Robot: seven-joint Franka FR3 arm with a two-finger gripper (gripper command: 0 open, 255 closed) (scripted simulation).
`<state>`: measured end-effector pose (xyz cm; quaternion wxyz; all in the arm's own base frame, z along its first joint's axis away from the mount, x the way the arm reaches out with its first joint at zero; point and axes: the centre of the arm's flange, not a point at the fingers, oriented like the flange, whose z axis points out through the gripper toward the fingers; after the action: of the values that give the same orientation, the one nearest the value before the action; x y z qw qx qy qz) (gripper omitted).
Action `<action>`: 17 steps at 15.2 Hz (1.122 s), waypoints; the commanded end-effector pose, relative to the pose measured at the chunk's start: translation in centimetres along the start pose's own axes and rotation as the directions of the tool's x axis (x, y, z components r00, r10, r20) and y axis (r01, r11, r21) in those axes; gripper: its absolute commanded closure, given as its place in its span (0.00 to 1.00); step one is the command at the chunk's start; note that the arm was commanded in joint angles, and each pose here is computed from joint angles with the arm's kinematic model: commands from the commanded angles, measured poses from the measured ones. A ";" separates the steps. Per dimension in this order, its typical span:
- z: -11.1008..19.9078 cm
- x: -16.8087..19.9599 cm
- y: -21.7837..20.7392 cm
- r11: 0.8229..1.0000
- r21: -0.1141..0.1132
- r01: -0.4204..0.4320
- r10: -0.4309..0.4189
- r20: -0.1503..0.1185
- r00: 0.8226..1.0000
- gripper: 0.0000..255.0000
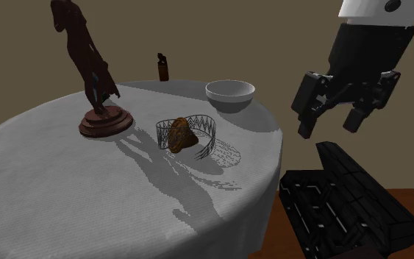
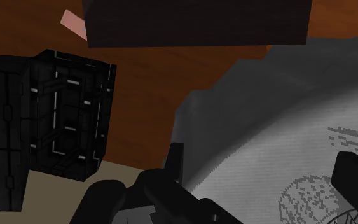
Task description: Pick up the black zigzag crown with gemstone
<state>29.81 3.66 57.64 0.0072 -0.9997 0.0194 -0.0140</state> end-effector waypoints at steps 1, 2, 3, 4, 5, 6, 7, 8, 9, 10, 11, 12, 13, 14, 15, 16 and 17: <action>0.0 0.0 0.0 1.000 0.000 0.000 0.000 0.000 1.000 0.00; 0.3 1.1 -0.5 1.000 0.005 0.010 -0.010 -0.003 1.000 0.00; 0.7 2.2 -0.9 1.000 0.009 0.020 -0.020 -0.005 1.000 0.00; 1.0 3.3 -1.4 0.999 0.014 0.030 -0.029 -0.008 1.000 0.00; 1.4 4.4 -1.9 0.999 0.018 0.039 -0.039 -0.011 0.999 0.00; 1.7 5.5 -2.4 0.999 0.023 0.049 -0.049 -0.014 0.999 0.00; 2.0 6.6 -3.0 0.998 0.027 0.059 -0.059 -0.016 0.998 0.00; 2.3 7.7 -3.5 0.997 0.032 0.069 -0.068 -0.019 0.997 0.00; 2.6 8.8 -4.0 0.996 0.036 0.079 -0.078 -0.022 0.997 0.00; 2.9 9.9 -4.6 0.995 0.041 0.089 -0.088 -0.025 0.996 0.00; 3.2 11.0 -5.2 0.994 0.045 0.099 -0.097 -0.028 0.995 0.00; 3.5 12.1 -5.8 0.993 0.049 0.109 -0.107 -0.031 0.994 0.00; 3.8 13.1 -6.4 0.992 0.054 0.118 -0.117 -0.034 0.993 0.00; 4.1 14.2 -7.0 0.990 0.058 0.128 -0.126 -0.038 0.991 0.00; 4.4 15.2 -7.6 0.988 0.062 0.138 -0.136 -0.041 0.990 0.00; 4.7 16.3 -8.2 0.987 0.066 0.148 -0.145 -0.044 0.988 0.00; 4.9 17.3 -8.9 0.985 0.070 0.158 -0.155 -0.047 0.987 0.00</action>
<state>46.40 11.15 53.37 0.0399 -0.9971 -0.0544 -0.0345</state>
